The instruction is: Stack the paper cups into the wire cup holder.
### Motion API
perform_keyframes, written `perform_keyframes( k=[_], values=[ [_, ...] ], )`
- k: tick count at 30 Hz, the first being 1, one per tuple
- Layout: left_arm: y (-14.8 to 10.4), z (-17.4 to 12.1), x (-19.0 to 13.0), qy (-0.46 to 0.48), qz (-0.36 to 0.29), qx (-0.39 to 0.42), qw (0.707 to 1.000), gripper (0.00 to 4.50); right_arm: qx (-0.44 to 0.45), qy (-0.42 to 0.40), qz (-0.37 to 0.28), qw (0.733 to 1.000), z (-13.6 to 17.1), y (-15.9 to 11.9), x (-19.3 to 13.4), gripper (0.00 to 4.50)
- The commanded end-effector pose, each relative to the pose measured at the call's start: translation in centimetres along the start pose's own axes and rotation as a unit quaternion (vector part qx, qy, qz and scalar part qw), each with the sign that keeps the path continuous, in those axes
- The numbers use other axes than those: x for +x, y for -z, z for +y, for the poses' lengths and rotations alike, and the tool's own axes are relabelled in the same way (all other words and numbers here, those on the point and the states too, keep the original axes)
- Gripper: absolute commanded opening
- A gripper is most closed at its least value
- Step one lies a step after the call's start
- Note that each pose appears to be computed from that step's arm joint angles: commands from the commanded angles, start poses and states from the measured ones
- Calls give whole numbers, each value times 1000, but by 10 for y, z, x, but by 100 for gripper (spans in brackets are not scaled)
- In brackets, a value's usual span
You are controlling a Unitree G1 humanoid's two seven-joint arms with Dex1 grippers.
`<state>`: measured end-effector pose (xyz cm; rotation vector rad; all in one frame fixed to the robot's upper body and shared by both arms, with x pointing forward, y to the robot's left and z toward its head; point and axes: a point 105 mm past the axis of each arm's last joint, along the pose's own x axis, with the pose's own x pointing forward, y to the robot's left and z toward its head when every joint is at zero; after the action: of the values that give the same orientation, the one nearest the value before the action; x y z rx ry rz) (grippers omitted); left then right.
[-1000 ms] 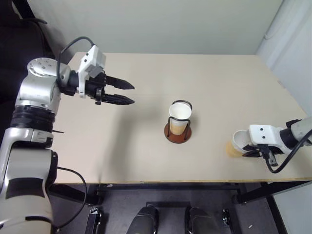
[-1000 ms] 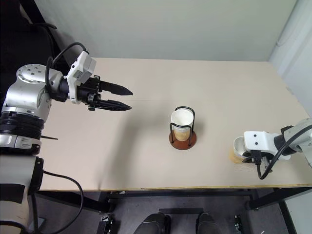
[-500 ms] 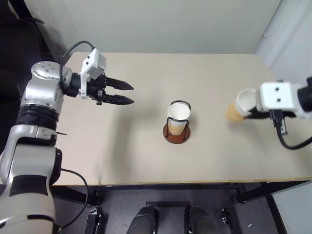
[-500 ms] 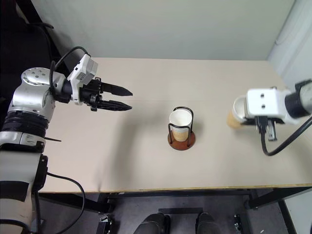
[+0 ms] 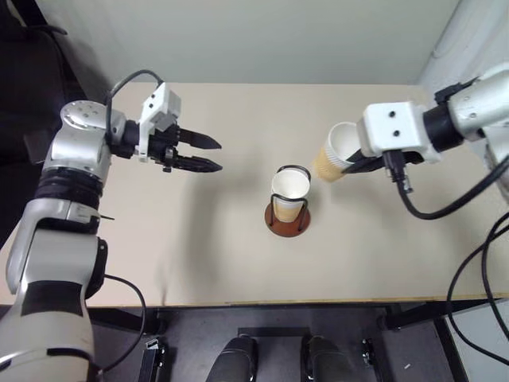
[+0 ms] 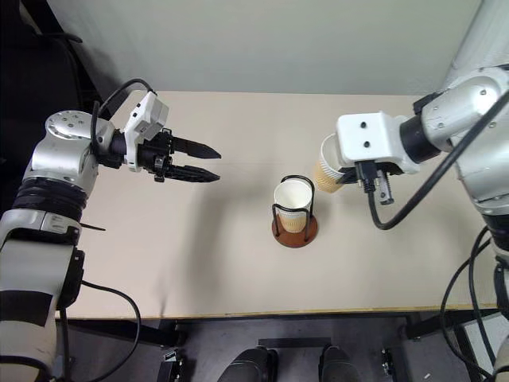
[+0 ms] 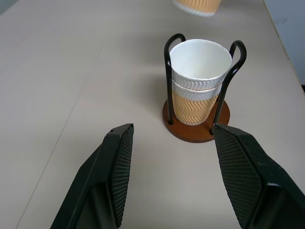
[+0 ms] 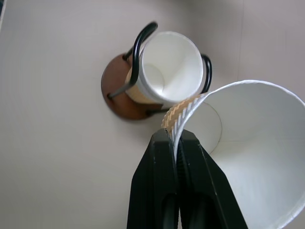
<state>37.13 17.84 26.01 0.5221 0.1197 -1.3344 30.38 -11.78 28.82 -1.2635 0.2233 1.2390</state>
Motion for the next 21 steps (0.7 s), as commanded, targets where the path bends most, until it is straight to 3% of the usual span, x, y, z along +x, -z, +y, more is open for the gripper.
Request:
perform_keyframes(
  k=[1, 10, 21],
  values=[
    [-17, -1, -6, 9, -13, 29, 999, 281, -26, 17, -7, 1000, -10, -13, 0, 2],
    [-16, -3, -5, 13, -17, 28, 999, 281, -48, -12, -42, 998, -8, -34, 23, 2],
    [-18, -4, -3, 17, -23, 27, 999, 281, -46, -34, -38, 998, 1, -28, 38, 2]
  ],
)
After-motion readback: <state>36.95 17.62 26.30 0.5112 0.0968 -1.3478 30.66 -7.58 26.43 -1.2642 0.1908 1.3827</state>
